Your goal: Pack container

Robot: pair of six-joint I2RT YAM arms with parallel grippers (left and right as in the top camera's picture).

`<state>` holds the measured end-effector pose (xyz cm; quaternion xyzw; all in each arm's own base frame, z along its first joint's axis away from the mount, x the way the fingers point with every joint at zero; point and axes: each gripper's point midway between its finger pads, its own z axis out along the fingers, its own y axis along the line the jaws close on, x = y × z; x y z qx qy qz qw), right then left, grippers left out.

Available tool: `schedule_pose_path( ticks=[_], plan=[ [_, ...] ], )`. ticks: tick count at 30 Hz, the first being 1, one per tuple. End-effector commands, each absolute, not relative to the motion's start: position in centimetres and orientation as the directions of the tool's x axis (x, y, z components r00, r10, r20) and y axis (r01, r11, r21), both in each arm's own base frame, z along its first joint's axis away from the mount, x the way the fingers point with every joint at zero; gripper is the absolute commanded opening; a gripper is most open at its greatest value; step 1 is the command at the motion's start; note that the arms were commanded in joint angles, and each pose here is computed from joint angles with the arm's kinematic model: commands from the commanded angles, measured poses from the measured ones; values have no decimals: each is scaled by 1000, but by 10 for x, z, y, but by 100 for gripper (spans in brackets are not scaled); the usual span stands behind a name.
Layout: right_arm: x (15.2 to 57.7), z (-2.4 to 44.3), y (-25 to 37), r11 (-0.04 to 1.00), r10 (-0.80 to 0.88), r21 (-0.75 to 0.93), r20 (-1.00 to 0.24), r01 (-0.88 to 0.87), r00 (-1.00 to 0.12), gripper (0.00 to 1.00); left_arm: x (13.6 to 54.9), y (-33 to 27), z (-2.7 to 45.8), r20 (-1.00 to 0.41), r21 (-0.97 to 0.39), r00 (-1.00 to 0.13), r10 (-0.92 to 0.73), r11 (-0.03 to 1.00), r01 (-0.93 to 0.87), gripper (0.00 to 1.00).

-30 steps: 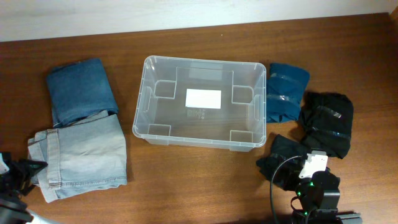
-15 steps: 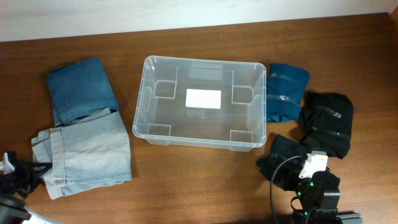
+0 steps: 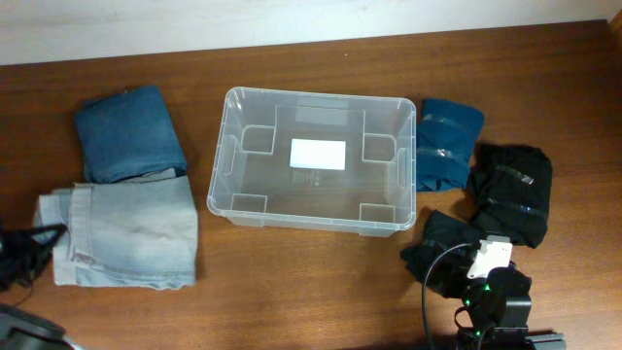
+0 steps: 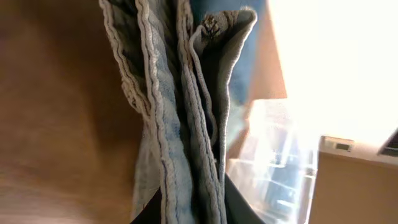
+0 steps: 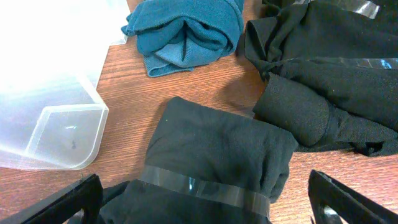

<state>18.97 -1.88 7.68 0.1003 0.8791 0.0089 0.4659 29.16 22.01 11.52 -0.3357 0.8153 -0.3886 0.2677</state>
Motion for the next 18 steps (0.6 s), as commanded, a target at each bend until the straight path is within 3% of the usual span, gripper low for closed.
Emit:
schedule_pose_path(
  ticks=[1,9,15,18],
  plan=[
    [190,74,-19,980,182,107,-816,165,-548,98,302,216,171,-289,-854,-577,-764,478,-206,1],
    [190,74,-19,980,182,107,-817,166,-548,99,300,209,205,-357,-844,-550,-755,513,-156,1],
    [190,74,-19,980,182,107,-816,165,-548,99,299,210,202,-355,-835,-555,-753,522,-174,1],
    [190,74,-19,980,182,107,-817,166,-548,99,291,217,183,-332,-781,-578,-746,561,-275,1]
  ],
)
